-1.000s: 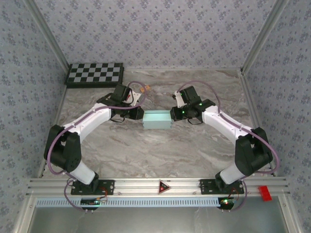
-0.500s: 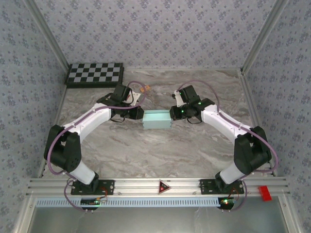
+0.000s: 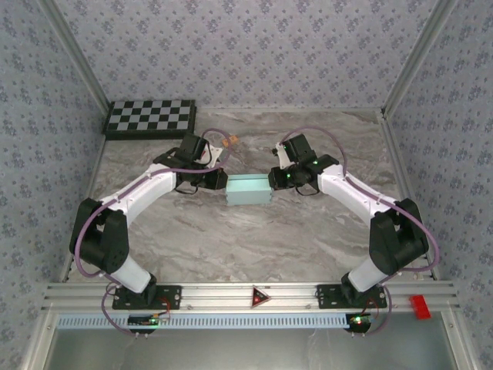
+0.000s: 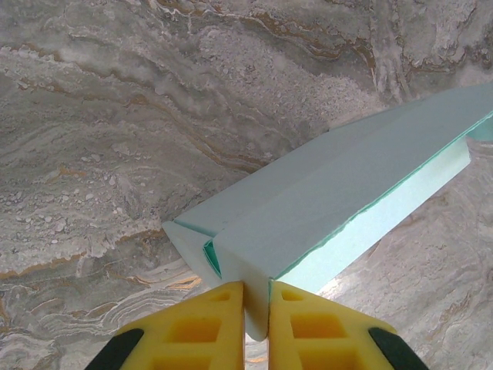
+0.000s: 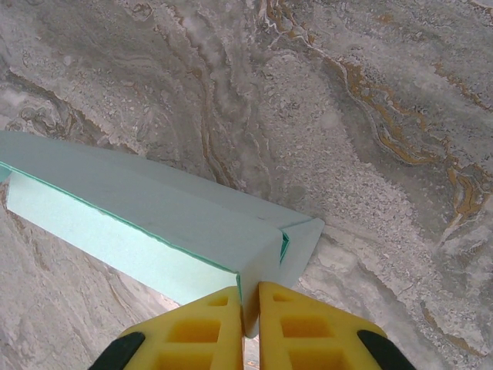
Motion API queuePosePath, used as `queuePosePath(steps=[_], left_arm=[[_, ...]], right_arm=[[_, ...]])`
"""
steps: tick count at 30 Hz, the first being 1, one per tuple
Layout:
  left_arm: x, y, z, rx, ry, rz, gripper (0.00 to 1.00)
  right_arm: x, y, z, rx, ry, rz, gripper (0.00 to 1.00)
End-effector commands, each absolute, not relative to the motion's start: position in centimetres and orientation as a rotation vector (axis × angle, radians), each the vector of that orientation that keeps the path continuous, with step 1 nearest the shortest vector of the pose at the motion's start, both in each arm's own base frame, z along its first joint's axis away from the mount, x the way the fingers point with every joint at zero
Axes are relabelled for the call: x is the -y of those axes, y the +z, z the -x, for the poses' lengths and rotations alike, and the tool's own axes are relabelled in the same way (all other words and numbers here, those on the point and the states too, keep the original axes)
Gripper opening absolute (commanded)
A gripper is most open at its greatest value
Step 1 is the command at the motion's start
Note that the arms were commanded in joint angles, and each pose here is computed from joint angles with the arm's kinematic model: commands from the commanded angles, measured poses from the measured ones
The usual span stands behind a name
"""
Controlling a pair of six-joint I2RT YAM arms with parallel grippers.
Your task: Fold the paper box
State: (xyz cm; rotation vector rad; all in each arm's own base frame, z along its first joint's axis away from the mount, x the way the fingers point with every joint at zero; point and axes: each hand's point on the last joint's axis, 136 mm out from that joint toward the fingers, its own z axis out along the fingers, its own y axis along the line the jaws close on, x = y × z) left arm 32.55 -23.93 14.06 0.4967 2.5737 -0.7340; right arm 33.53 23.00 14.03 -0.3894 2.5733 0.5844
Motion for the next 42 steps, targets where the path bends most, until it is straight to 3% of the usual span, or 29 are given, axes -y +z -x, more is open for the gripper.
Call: queuePosePath(steps=[1, 42], left_arm=[[24.8, 14.6, -32.4, -2.556, -0.785, -0.509, 0.13], [25.4, 14.6, -32.4, -2.559, -0.807, -0.501, 0.12]], right_arm=[[-24.6, 15.1, -33.2, -2.577, 0.666, 0.411, 0.11], [-25.2, 14.0, -33.0, -2.649, 0.687, 0.409, 0.12]])
